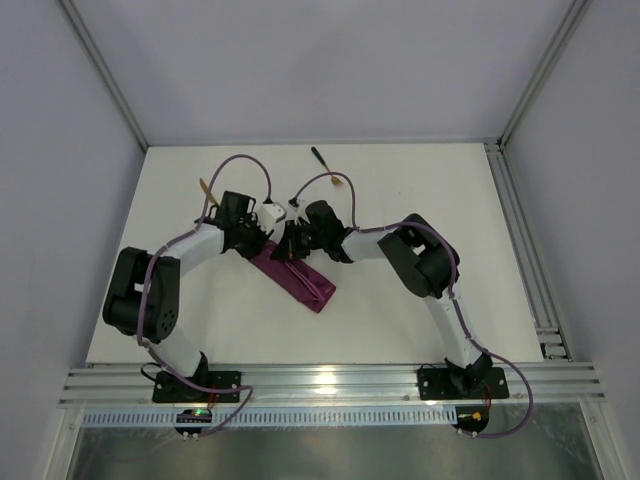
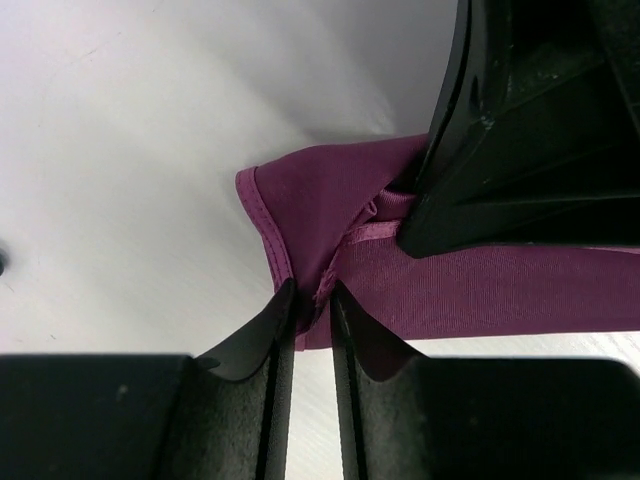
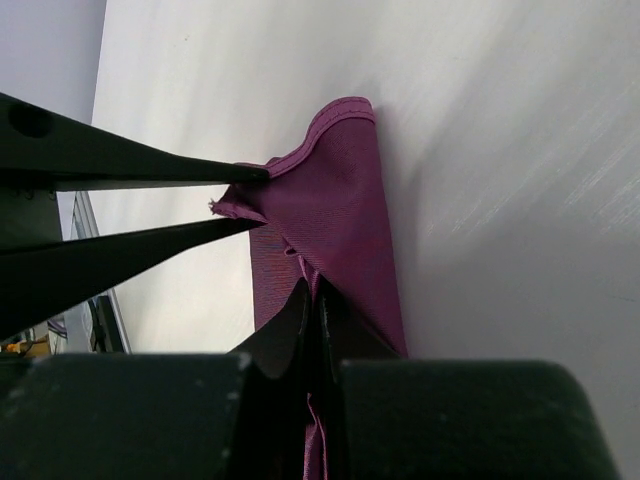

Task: Fold the napkin into a case and place the utensils inside
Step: Grasp the top corner of the smaller rectangle folded napkin from the folded napkin.

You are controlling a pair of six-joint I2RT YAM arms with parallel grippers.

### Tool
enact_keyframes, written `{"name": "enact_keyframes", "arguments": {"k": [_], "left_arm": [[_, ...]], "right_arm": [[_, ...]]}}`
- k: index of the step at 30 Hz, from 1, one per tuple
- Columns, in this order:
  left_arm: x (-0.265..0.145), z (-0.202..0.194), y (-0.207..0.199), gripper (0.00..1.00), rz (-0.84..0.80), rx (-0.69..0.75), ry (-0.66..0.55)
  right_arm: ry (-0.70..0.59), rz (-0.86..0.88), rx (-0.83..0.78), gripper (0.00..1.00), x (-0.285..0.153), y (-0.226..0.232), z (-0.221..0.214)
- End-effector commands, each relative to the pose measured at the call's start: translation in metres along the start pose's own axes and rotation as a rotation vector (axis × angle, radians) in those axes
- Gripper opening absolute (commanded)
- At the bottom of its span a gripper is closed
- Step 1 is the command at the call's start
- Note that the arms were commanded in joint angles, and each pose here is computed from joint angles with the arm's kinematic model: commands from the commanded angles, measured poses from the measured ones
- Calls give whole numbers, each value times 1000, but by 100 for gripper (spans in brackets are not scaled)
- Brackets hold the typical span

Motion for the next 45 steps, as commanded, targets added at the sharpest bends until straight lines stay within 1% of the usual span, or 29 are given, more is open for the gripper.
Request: {"name": "enact_keyframes", "arguments": {"k": [1, 4, 7, 9, 12, 15, 18, 20, 23, 27, 30, 34, 40, 44, 45], "left_arm": [[0, 21, 5, 21, 57, 54, -57], [-4, 35, 1, 22, 43, 48, -105], [-17, 44, -9, 17, -43, 40, -151], [-24, 47, -14, 17, -91, 15, -179], [-31, 51, -9, 13, -80, -20, -204], [-21, 50, -1, 13, -29, -37, -189], [-5, 47, 6, 16, -3, -13, -155], [5, 43, 6, 17, -14, 11, -121], [11, 38, 1, 20, -41, 46, -97], [15, 32, 0, 22, -35, 73, -81], [16, 26, -2, 30, -49, 86, -68], [13, 21, -10, 37, -113, 110, -53], [7, 15, -13, 40, -143, 150, -42], [12, 14, -8, 40, -99, 153, -31], [14, 13, -4, 40, -62, 154, -14]], "right_arm": [[28, -40, 32, 4, 5, -7, -6], [32, -42, 31, 4, 7, -6, -6], [38, -46, 40, 4, 8, -7, -6], [41, -46, 40, 4, 8, -7, -6], [44, -48, 42, 4, 8, -8, -8], [44, -48, 45, 4, 7, -8, -8], [44, -48, 53, 4, 8, -8, -9], [43, -48, 55, 4, 8, -8, -9], [43, -48, 56, 4, 8, -7, -9], [40, -45, 57, 4, 8, -7, -8], [38, -43, 56, 4, 8, -7, -7], [39, -45, 55, 4, 7, -6, -6], [38, -47, 52, 4, 7, -6, -4], [43, -48, 52, 4, 7, -5, -5], [43, -48, 50, 4, 7, -5, -5]]}}
Point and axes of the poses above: each gripper's point midway between its finger pads, its own x axis out along the fingers, its own y axis along the line the jaws close on, z = x × y, the point moved 8 cm from there along -x, back along the fingers, and after that the axes turned 8 degrees about -x, right-handed, at the moved point
